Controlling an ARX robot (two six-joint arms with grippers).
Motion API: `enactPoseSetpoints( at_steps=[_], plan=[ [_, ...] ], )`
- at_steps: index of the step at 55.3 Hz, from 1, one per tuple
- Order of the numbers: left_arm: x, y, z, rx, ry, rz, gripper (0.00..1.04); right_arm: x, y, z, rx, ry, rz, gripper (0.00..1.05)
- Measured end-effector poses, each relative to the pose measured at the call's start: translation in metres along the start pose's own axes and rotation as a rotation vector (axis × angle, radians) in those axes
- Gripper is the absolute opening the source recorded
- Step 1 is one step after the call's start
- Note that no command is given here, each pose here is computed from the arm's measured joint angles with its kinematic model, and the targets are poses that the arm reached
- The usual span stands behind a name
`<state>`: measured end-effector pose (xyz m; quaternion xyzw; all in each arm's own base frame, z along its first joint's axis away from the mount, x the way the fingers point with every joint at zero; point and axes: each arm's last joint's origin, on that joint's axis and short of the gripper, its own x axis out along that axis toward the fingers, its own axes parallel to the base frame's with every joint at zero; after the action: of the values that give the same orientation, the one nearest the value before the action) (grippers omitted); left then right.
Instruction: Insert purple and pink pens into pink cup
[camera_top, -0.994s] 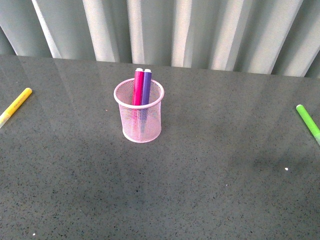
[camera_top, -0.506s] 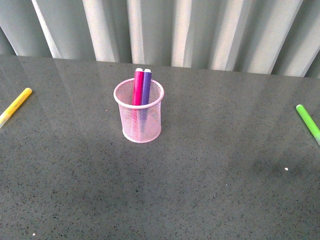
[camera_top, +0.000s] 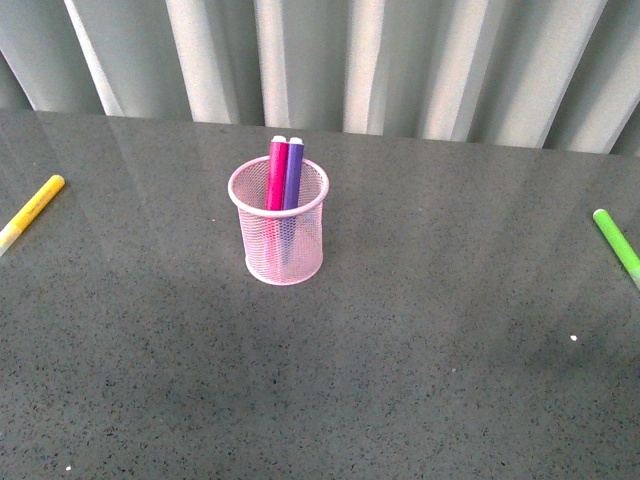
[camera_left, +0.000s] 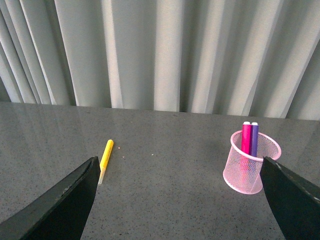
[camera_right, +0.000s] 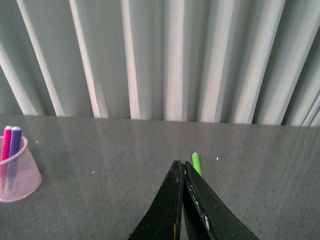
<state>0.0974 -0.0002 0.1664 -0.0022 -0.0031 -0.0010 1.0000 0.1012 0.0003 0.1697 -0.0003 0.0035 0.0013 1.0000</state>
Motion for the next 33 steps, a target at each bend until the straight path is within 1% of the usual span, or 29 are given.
enactPoseSetpoints(
  at_steps=[5,16,17,19,23,28,31,33],
  plan=[
    [0.0000,0.0000,0.0000,0.000,0.000,0.000,0.98,-0.0046,0.0000,0.0016,0.000,-0.029,-0.001,0.03],
    [0.0000,0.0000,0.0000,0.000,0.000,0.000,0.98,-0.0047,0.0000,0.0012,0.000,-0.026,-0.001,0.03],
    [0.0000,0.0000,0.0000,0.000,0.000,0.000,0.98,-0.0047,0.0000,0.0012,0.000,-0.026,-0.001,0.06],
    [0.0000,0.0000,0.0000,0.000,0.000,0.000,0.98,-0.0047,0.0000,0.0012,0.000,-0.026,-0.001,0.15],
    [0.0000,0.0000,0.0000,0.000,0.000,0.000,0.98,-0.0047,0.0000,0.0012,0.000,-0.026,-0.002,0.25],
    [0.0000,0.0000,0.0000,0.000,0.000,0.000,0.98,-0.0047,0.0000,0.0012,0.000,-0.026,-0.001,0.41],
    [0.0000,0.0000,0.0000,0.000,0.000,0.000,0.98,-0.0047,0.0000,0.0012,0.000,-0.026,-0.001,0.48],
    [0.0000,0.0000,0.0000,0.000,0.000,0.000,0.98,-0.0047,0.0000,0.0012,0.000,-0.026,-0.001,0.56]
  ],
)
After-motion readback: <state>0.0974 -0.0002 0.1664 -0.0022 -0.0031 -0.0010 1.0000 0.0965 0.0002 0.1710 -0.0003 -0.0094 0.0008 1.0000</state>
